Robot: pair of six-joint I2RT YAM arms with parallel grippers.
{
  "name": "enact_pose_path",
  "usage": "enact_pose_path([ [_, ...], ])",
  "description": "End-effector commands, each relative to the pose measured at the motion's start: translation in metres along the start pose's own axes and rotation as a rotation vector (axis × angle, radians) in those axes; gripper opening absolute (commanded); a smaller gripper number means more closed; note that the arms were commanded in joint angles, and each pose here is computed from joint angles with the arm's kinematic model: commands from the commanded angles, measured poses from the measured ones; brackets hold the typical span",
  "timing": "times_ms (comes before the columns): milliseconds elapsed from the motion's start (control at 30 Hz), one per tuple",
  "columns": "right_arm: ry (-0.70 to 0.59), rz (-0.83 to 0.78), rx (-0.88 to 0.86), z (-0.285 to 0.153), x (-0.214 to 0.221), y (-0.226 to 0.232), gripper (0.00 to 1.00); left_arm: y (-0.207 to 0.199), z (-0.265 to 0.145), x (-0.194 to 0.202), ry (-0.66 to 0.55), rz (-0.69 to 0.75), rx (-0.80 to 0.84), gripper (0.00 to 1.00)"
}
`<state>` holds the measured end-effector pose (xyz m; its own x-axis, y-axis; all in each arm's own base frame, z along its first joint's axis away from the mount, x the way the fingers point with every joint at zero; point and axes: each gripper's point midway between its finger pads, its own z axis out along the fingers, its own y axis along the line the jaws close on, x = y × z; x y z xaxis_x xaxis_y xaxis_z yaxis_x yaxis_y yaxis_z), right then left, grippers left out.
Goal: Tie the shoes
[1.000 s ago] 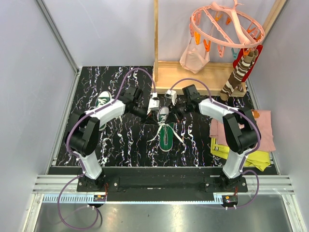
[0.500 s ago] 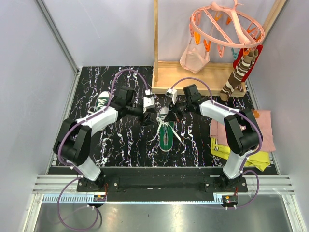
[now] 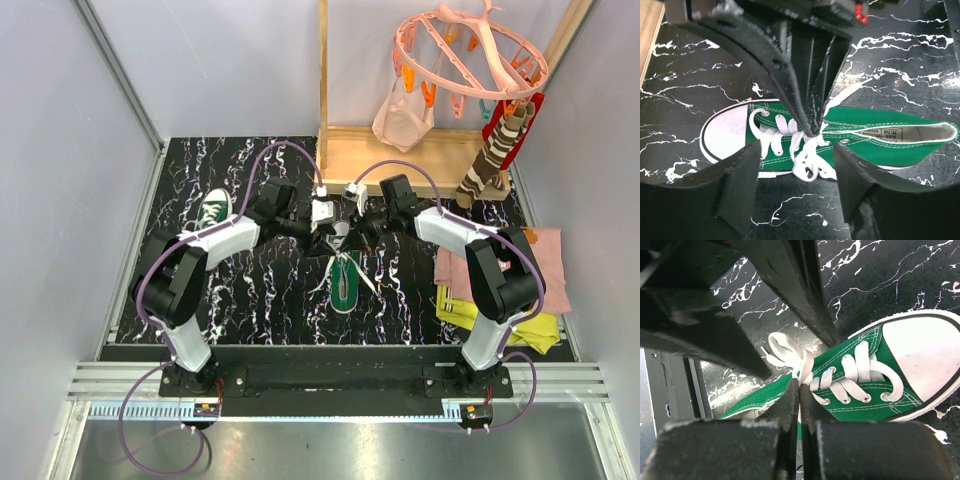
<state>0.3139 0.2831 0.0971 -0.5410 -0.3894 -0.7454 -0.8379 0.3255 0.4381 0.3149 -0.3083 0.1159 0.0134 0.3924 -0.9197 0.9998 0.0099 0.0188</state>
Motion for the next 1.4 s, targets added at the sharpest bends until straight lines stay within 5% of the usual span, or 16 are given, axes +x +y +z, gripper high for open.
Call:
enact_pose_path([
  [0, -0.060, -0.088, -0.004, -0.010, -0.022, 0.008, 0.00, 0.014, 0.003, -0.019, -0.035, 0.062, -0.006, 0.56],
  [933, -0.063, -0.104, -0.006, -0.011, -0.022, 0.008, 0.00, 0.000, 0.020, -0.002, 0.015, 0.004, 0.126, 0.40],
  [1267, -0.070, -0.103, -0.017, -0.013, -0.024, 0.014, 0.00, 0.002, 0.020, 0.001, 0.031, 0.020, 0.115, 0.05],
  [1367, -0.073, -0.074, -0.032, -0.015, -0.026, 0.018, 0.11, 0.000, 0.020, 0.003, 0.032, 0.030, 0.119, 0.00],
])
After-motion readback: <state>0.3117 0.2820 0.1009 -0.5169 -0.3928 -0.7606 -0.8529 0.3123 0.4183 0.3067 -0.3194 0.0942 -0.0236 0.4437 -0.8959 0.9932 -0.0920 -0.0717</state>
